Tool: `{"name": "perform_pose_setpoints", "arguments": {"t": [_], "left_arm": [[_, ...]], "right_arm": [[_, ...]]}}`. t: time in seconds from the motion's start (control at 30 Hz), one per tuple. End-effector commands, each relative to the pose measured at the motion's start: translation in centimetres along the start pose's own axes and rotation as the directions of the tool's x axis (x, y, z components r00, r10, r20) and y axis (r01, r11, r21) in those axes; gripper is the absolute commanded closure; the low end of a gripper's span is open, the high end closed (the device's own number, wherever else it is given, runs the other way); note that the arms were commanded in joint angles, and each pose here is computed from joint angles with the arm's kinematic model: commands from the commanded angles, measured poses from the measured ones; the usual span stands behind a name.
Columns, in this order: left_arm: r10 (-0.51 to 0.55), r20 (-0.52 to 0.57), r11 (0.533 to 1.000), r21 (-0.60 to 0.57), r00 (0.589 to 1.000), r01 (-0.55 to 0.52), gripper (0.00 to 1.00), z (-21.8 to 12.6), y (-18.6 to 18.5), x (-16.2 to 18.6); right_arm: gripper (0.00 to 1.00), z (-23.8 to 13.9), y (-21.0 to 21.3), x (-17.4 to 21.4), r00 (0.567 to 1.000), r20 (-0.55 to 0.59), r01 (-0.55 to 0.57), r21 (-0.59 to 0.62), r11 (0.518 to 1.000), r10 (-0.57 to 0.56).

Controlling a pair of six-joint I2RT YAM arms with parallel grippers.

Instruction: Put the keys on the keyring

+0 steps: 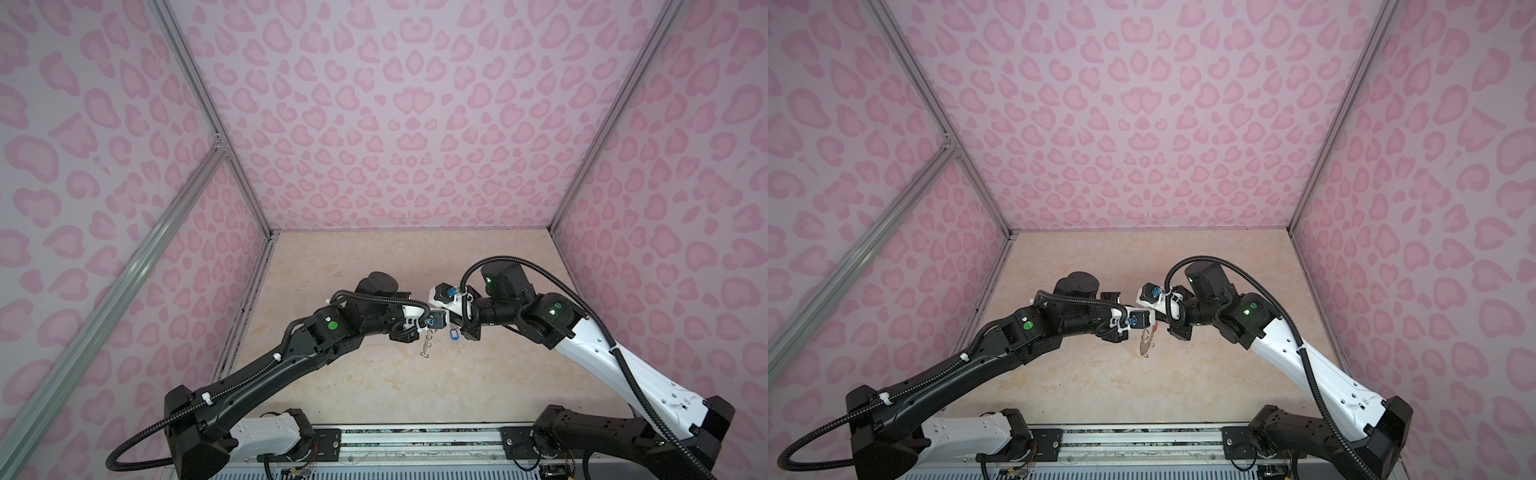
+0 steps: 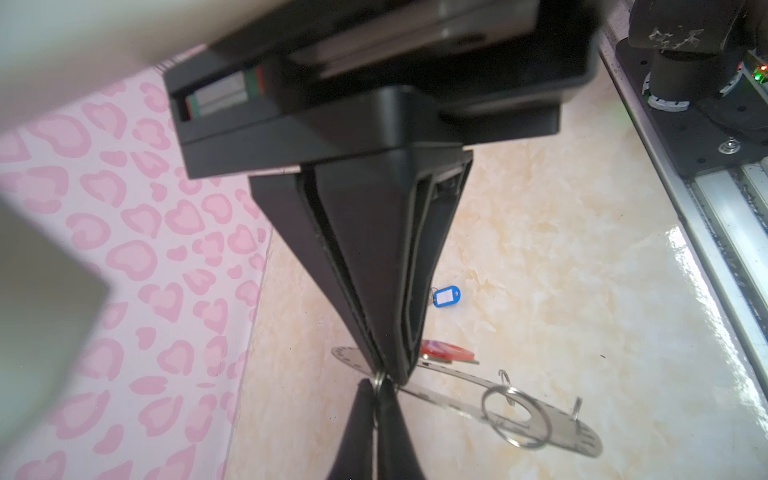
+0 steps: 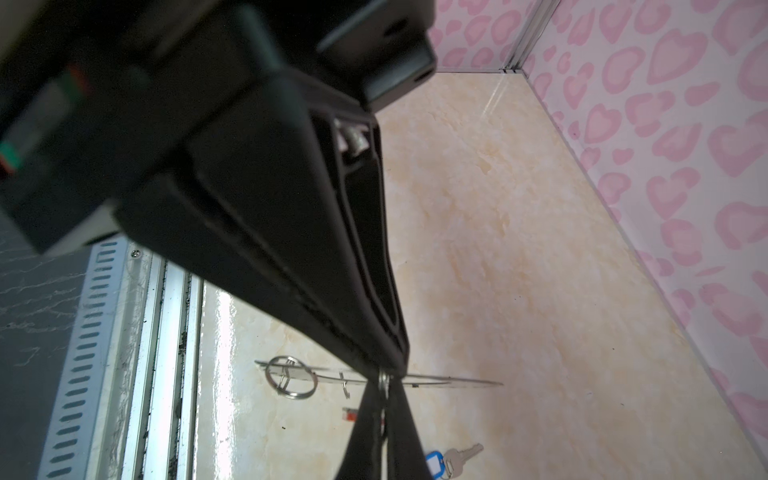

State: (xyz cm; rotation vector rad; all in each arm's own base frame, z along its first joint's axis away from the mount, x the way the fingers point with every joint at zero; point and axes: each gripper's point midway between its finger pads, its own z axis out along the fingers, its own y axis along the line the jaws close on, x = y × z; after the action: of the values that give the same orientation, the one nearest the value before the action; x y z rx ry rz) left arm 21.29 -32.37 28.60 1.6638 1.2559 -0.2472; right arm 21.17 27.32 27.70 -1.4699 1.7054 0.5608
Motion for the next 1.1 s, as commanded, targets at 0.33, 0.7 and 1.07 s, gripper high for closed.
{"name": "perform_pose_setpoints", "arguments": {"t": [0.33,0.7,1.07], "left_arm": [[-0.268,0.270,0.944,-0.117,0.925,0.307,0.97,-2.0,4.2,-1.1],[-0.357,0.426,0.869,-0.174,0.832,0.462,0.97,-3.7,6.6,-1.9],[-0.375,0.442,0.860,-0.162,0.815,0.484,0.97,-4.0,6.5,-2.1]], "right_arm": [[0.69,-2.0,-2.3,0.0,0.960,0.203,-0.235,0.228,0.945,0.190],[0.71,-1.2,-2.1,-1.5,0.917,0.332,-0.315,0.259,0.913,0.222],[0.69,-1.7,-4.0,-1.7,0.919,0.356,-0.314,0.396,0.863,0.170]]}}
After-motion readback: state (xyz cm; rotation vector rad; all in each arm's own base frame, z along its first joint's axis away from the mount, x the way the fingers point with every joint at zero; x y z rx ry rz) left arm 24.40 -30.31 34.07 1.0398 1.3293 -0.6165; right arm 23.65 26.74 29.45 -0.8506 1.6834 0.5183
